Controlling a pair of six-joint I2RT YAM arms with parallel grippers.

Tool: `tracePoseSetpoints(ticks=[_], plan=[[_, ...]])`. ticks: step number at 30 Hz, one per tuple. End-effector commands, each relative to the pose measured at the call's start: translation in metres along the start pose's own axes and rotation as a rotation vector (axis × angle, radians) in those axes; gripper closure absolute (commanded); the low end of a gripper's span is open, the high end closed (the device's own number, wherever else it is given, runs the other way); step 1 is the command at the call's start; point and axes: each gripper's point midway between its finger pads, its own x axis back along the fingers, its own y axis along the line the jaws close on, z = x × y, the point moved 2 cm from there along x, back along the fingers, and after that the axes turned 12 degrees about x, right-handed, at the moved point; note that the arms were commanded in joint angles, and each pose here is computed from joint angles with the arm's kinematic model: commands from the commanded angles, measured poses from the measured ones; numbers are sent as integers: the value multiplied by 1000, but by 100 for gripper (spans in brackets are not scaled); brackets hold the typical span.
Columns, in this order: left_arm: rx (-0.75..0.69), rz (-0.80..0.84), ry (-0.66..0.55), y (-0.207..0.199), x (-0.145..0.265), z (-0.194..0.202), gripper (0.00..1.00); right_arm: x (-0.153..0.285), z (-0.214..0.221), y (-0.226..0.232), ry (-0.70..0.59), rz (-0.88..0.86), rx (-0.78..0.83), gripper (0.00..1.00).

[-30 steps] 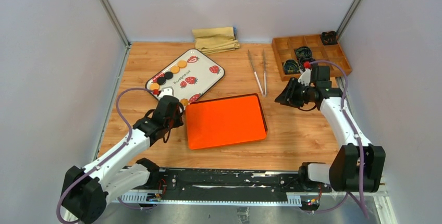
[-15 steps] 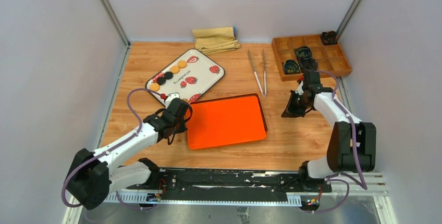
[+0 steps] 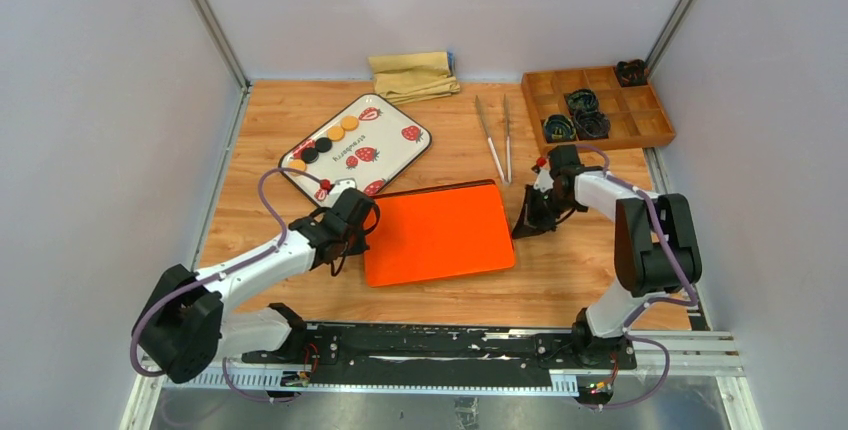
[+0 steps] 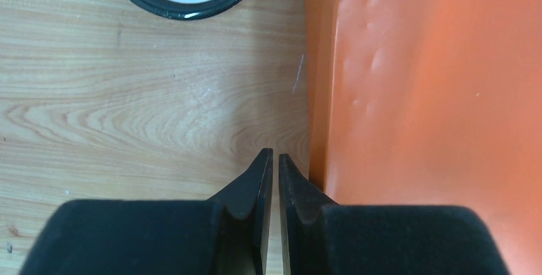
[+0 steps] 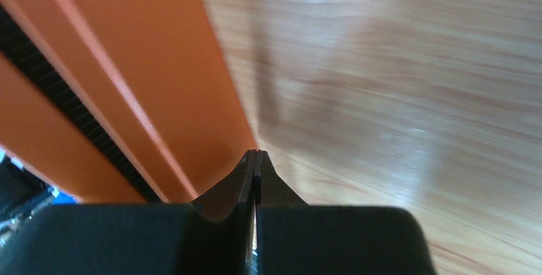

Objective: Pack the cookies

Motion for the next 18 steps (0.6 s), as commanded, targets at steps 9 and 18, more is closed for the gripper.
tracePoseSetpoints(ticks=[9,18], plan=[[-32,83,-92,-47,-6,-38,86,4,8,103,28,-219,243,100],[-60,40,-124,-46,-6,-49,87,14,-1,73,-8,55,227,96]])
